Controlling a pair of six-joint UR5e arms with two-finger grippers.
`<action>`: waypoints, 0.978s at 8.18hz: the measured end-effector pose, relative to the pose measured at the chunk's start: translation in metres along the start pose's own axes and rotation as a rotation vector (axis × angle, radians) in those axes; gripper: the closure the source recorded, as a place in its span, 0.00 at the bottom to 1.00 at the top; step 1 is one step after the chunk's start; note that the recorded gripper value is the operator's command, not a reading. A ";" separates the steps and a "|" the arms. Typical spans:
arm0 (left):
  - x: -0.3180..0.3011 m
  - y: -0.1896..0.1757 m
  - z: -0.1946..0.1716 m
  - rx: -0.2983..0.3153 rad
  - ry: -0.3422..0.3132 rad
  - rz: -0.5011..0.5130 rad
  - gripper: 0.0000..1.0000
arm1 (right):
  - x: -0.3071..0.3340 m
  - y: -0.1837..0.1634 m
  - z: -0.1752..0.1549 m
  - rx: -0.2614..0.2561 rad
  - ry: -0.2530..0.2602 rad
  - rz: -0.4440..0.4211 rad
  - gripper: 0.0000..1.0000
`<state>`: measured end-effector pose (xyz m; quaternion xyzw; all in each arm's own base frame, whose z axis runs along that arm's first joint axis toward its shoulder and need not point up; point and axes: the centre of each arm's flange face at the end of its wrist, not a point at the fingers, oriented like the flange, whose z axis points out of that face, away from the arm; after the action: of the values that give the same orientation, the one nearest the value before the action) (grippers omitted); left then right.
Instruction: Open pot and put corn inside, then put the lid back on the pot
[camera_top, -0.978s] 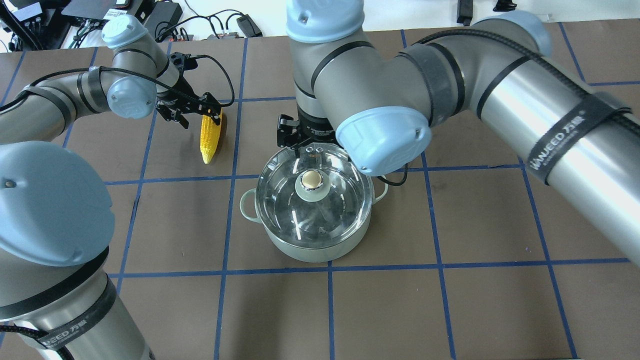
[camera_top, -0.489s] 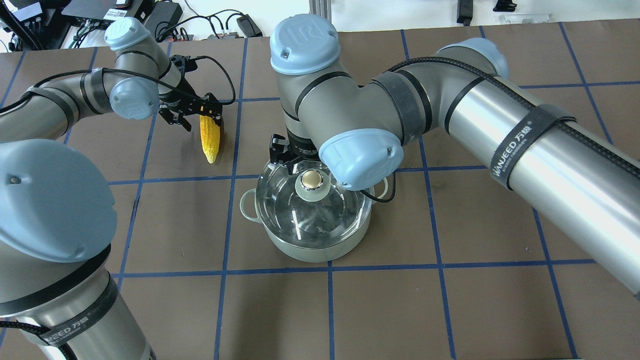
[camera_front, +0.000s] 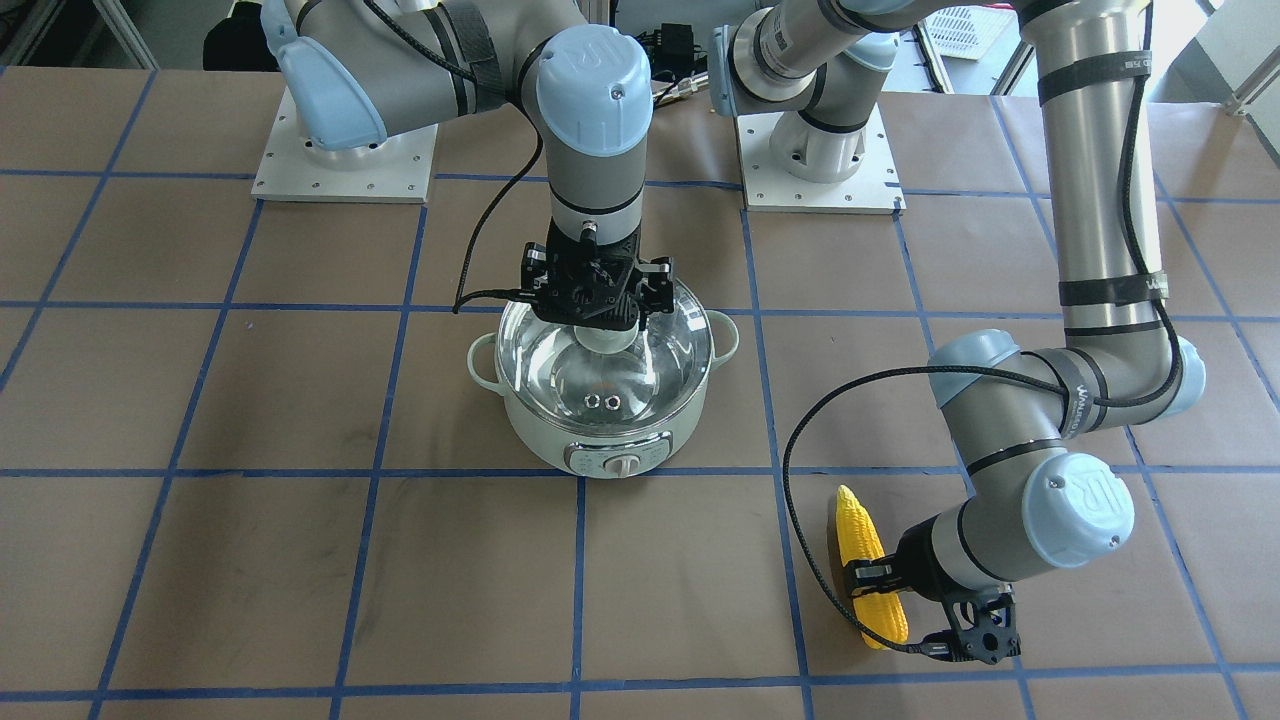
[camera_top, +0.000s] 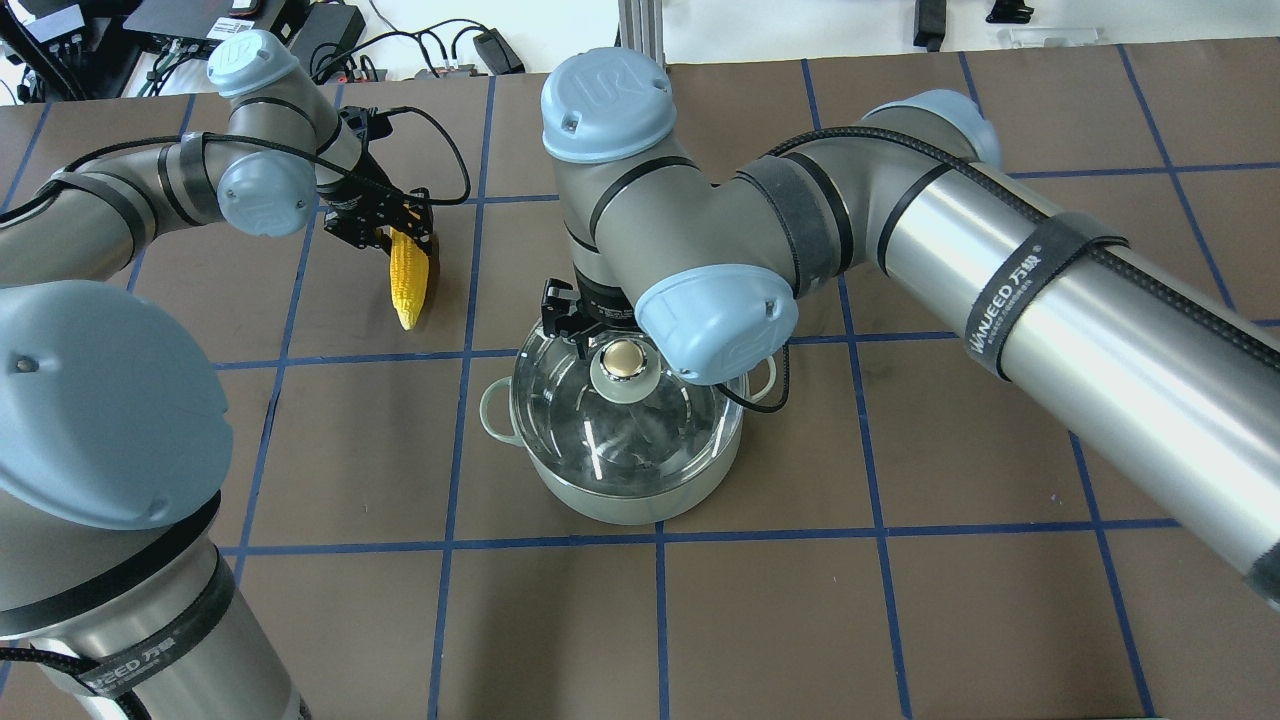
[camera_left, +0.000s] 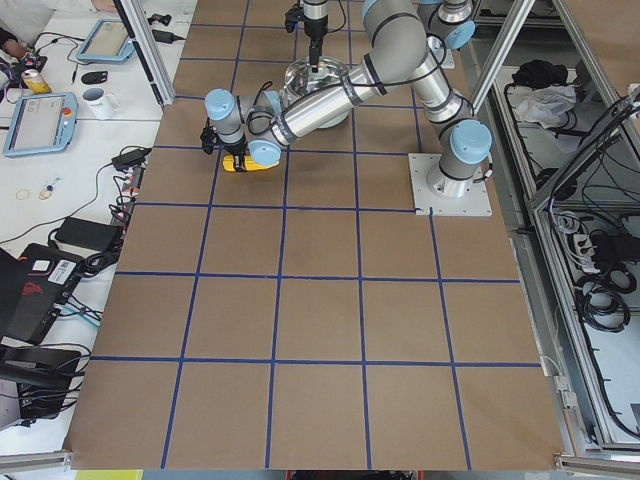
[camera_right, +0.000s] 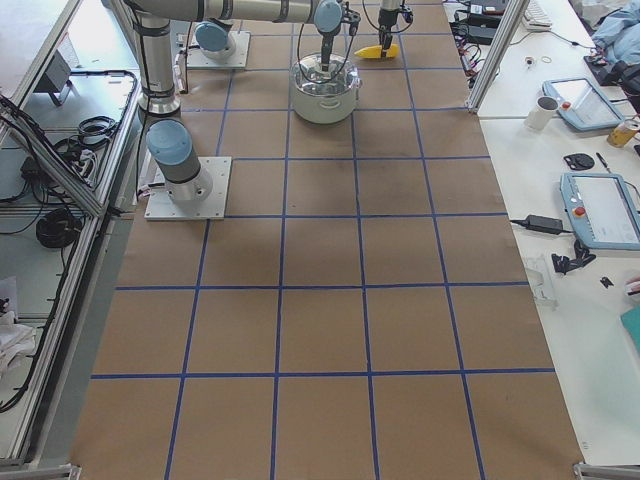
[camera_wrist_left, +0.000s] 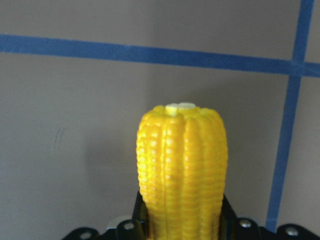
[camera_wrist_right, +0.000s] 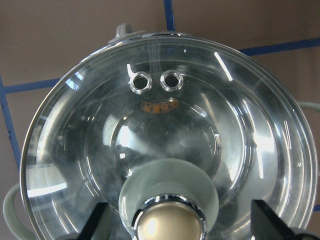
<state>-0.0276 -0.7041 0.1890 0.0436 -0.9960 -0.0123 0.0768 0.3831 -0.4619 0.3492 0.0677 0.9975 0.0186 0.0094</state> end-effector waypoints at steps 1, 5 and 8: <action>0.001 0.000 -0.005 0.006 -0.004 -0.004 1.00 | 0.000 0.000 0.002 -0.005 0.002 0.001 0.00; 0.006 0.015 -0.060 0.013 -0.042 0.003 1.00 | -0.001 0.000 0.007 -0.008 0.002 -0.007 0.34; 0.010 0.031 -0.097 0.002 -0.064 0.005 1.00 | -0.002 -0.001 0.008 -0.003 -0.002 -0.013 0.63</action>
<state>-0.0254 -0.6763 0.2868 0.0410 -0.9981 -0.0122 0.0449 0.3850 -0.4630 0.3416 0.0610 0.9979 0.0200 0.0108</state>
